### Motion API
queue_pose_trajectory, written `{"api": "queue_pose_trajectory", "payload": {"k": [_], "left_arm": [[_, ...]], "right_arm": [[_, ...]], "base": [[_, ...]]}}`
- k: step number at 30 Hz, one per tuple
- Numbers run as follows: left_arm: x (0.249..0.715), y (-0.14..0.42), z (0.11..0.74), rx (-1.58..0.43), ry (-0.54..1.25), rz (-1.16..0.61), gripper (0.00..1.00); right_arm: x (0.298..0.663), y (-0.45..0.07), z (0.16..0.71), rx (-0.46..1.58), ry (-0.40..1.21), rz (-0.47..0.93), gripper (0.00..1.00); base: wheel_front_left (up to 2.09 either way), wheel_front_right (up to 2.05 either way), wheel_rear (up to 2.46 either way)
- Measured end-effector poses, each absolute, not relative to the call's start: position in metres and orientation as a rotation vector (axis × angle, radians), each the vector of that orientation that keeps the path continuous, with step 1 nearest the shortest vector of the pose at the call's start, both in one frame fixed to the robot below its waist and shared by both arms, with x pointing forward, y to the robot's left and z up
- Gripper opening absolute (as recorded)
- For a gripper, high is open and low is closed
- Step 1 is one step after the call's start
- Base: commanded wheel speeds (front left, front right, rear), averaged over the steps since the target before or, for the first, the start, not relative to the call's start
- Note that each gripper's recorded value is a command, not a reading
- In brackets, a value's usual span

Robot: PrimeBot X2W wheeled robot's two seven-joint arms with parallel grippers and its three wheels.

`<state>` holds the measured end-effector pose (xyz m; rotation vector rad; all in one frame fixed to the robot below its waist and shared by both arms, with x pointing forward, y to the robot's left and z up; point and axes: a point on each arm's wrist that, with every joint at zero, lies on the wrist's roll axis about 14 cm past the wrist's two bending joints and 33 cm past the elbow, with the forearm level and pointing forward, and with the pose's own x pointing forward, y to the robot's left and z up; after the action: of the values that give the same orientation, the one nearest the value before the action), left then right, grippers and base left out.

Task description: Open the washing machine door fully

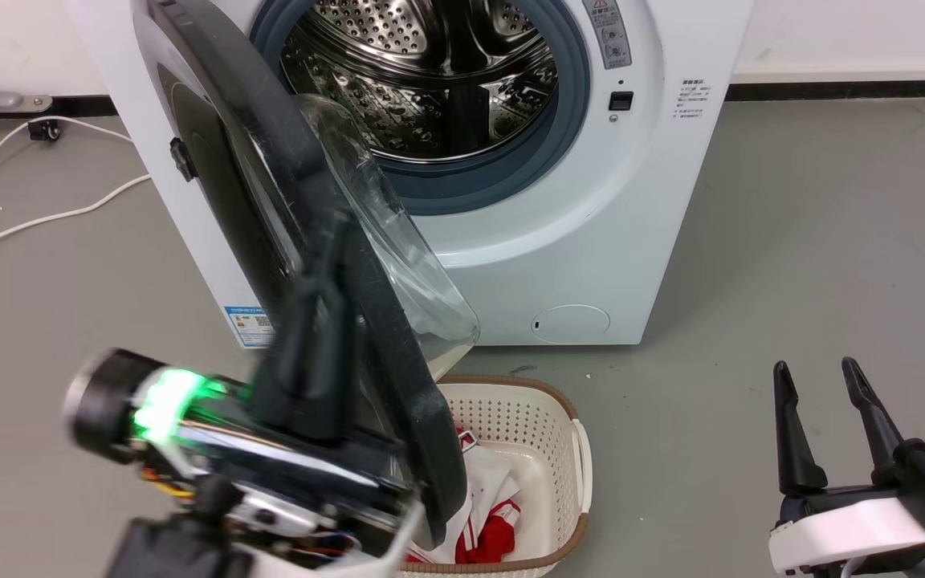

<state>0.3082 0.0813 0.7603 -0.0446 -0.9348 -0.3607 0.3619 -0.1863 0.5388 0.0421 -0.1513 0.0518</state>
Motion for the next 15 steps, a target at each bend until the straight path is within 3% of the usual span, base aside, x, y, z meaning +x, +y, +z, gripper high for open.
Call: {"api": "queue_pose_trajectory", "payload": {"k": [6, 15], "left_arm": [[0.314, 0.033, 0.703, -0.173, -0.668, -0.544, 0.0], [0.315, 0.004, 0.618, -0.22, -0.273, -0.607, 0.0]], "right_arm": [[0.361, -0.187, 0.537, 0.044, -0.141, 0.05, 1.0], [0.363, -0.186, 0.531, 0.06, -0.121, 0.051, 1.0]], "base": [[0.0, 0.0, 0.0], [0.0, 0.0, 0.0]]}}
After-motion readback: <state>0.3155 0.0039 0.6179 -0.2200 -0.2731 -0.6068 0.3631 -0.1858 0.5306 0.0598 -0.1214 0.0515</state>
